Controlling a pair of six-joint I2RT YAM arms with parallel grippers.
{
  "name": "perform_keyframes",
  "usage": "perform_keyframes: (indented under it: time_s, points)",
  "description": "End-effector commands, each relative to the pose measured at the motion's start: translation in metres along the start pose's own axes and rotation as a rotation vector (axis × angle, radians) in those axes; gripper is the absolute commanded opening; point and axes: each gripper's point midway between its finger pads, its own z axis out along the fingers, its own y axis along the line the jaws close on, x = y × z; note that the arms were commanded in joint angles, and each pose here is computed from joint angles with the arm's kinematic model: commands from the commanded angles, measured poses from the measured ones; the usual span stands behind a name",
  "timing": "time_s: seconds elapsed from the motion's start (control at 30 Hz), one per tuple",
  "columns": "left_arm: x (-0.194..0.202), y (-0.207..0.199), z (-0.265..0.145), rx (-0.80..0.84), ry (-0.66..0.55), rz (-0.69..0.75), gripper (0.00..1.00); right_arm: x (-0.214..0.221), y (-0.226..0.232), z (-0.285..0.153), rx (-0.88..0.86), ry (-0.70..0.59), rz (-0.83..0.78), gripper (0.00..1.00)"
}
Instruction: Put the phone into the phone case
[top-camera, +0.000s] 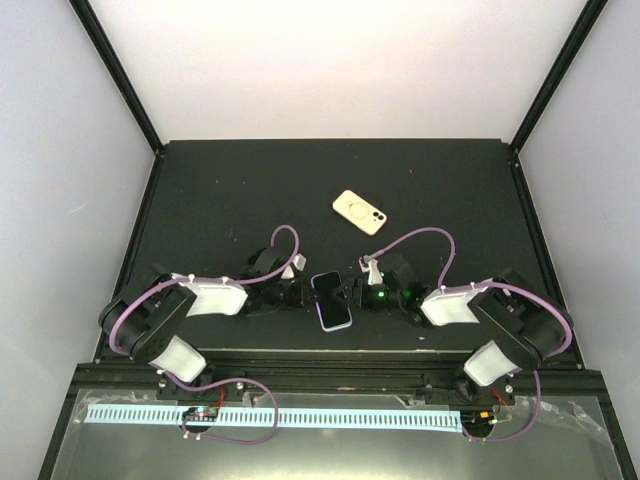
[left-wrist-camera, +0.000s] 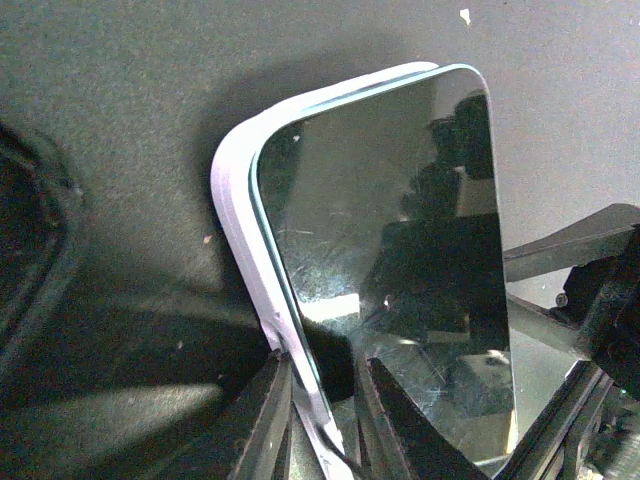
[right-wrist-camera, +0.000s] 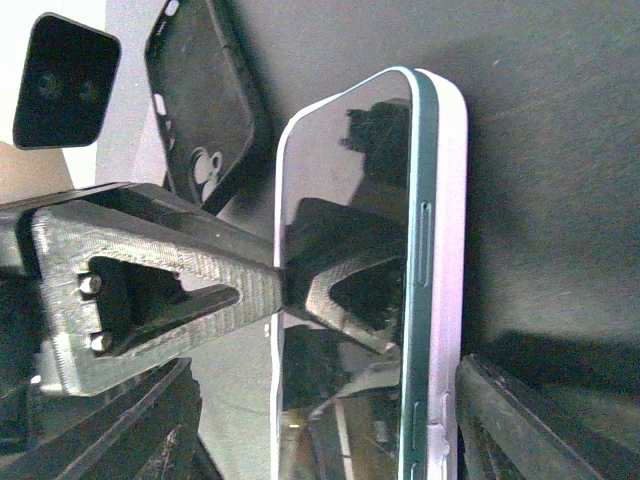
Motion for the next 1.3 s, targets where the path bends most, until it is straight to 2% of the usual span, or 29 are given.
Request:
perform_keyframes:
  time_s: [0.0, 0.5, 1.03, 1.13, 1.27]
  points:
    - [0.007, 0.001, -0.004, -0.001, 0.004, 0.021, 0.19, -0.001, 0.042, -0.002, -0.183, 0.025, -0.001, 0.7]
    - [0.012, 0.008, -0.016, -0.029, -0.018, 0.016, 0.22, -0.001, 0.063, -0.006, -0.299, 0.042, 0.048, 0.7]
    - [0.018, 0.019, -0.023, -0.064, -0.034, 0.017, 0.24, 0.005, 0.056, 0.008, -0.303, 0.101, 0.087, 0.67]
    - [0.018, 0.018, -0.023, -0.059, -0.034, 0.016, 0.24, 0.006, 0.052, 0.012, -0.29, 0.108, 0.079, 0.6]
    - [0.018, 0.018, -0.023, -0.058, -0.035, 0.016, 0.25, 0.006, 0.051, 0.014, -0.29, 0.112, 0.076, 0.43]
